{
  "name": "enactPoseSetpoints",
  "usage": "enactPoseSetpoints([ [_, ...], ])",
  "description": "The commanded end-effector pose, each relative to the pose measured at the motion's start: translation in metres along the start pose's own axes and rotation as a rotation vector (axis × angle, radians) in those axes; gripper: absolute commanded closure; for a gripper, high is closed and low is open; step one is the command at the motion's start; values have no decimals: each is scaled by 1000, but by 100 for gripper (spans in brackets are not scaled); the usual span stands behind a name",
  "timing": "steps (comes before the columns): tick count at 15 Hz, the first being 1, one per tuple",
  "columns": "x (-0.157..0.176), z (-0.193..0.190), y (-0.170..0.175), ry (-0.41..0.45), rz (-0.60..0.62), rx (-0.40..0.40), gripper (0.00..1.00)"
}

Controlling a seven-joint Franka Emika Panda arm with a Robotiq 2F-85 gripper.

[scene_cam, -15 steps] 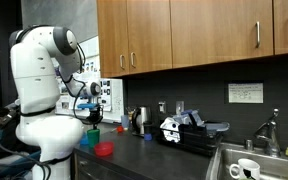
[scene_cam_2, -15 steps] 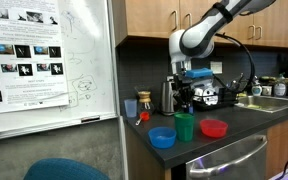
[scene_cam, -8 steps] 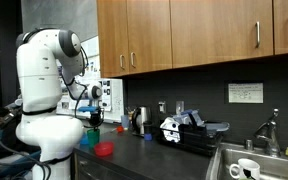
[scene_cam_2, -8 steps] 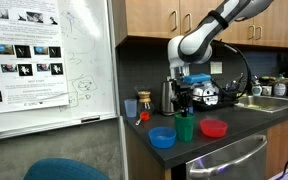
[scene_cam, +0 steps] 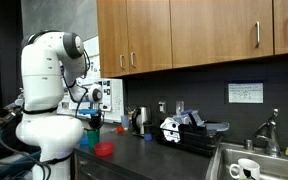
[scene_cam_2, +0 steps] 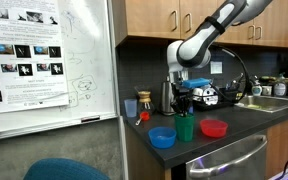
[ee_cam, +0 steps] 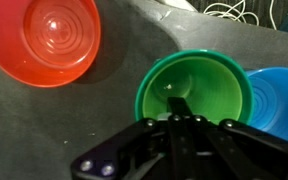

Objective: Move the green cup to the right

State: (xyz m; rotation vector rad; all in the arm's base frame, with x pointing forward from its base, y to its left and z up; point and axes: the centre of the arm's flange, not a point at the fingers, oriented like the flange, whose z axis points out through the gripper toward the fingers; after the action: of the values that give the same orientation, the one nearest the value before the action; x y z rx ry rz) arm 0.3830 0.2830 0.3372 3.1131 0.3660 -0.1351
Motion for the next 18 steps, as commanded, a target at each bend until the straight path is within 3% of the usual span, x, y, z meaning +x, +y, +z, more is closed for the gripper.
enactPoseSetpoints([
  [1, 5, 2, 0, 8, -5, -1, 68],
  [8, 4, 0, -1, 10, -6, -3, 22],
  [18, -5, -15, -2, -6, 8, -21, 21],
])
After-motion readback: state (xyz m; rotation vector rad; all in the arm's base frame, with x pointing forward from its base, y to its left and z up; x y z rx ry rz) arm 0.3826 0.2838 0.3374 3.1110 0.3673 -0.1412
